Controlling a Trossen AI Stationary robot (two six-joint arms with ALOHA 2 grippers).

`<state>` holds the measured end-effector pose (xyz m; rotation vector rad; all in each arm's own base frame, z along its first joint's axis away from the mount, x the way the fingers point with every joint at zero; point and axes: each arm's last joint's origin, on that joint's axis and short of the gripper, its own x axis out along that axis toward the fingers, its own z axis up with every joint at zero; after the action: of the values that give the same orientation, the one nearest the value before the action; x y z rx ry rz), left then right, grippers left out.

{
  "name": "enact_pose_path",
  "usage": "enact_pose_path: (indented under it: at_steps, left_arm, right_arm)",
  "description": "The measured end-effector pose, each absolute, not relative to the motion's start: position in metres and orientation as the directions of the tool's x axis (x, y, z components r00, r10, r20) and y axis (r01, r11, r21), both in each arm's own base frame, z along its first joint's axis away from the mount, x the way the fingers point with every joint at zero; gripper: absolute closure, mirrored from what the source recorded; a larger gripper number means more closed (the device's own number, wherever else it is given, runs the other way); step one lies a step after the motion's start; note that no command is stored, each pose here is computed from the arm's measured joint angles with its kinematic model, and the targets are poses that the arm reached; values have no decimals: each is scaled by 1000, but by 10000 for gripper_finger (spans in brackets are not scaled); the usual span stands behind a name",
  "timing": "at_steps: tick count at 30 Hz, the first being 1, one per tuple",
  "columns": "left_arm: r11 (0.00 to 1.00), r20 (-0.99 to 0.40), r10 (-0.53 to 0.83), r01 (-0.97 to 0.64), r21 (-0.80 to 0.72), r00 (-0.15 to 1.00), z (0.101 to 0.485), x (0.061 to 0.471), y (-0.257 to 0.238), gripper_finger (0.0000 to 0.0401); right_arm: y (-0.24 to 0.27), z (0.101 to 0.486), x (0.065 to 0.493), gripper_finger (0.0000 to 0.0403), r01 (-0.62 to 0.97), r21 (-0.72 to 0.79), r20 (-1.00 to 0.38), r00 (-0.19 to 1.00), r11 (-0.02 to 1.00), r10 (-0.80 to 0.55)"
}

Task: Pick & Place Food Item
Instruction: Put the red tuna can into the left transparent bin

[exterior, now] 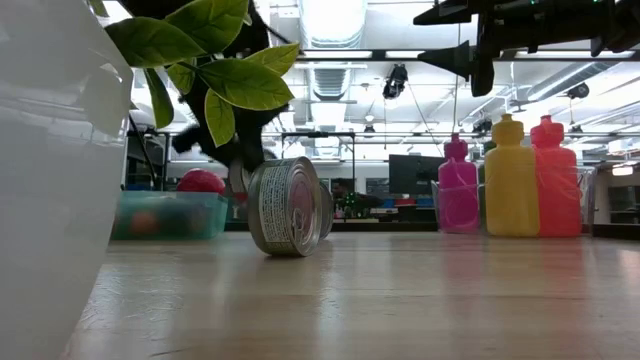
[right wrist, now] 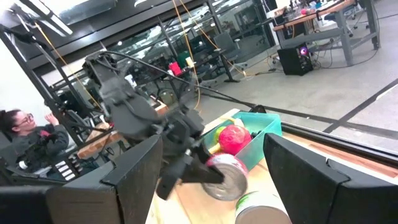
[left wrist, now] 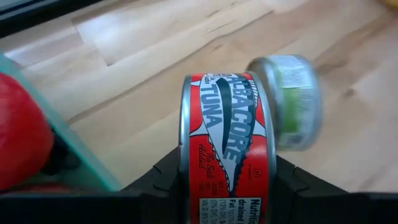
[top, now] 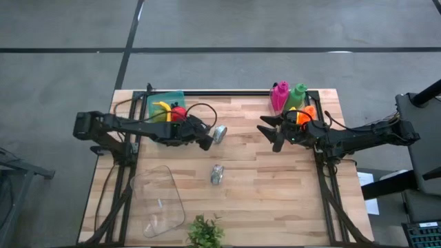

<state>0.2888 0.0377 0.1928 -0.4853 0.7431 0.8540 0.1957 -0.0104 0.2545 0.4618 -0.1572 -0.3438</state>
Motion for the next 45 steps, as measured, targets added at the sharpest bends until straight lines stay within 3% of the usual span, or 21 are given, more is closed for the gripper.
enact_pose_path:
  at_steps: [13,20,25,30,45]
  left_arm:
    - [563,-782,395,-800,-209,482,269,244,-20,264]
    - [432,-905,228,-871,-236,358,308,217,-46,265]
    - [265,-959,92,-935,-237,269,324,202,-61,261]
    - [125,-979,-58,-972,-201,195,324,193,-79,257]
    - [-100,-982,-134,-988,-120,133,285,177,-123,263]
  right_arm:
    - [-10,254,196,126,289,461,71,931,839,-359]
    - [-10,254,196,126,289,461,71,931,839,-359]
    - [-10,254,196,126,288,461,71,931,839,-359]
    - [-10,254,196,126,289,461,71,931,839,-359]
    - [-10,254,196,126,289,461,70,931,839,-359]
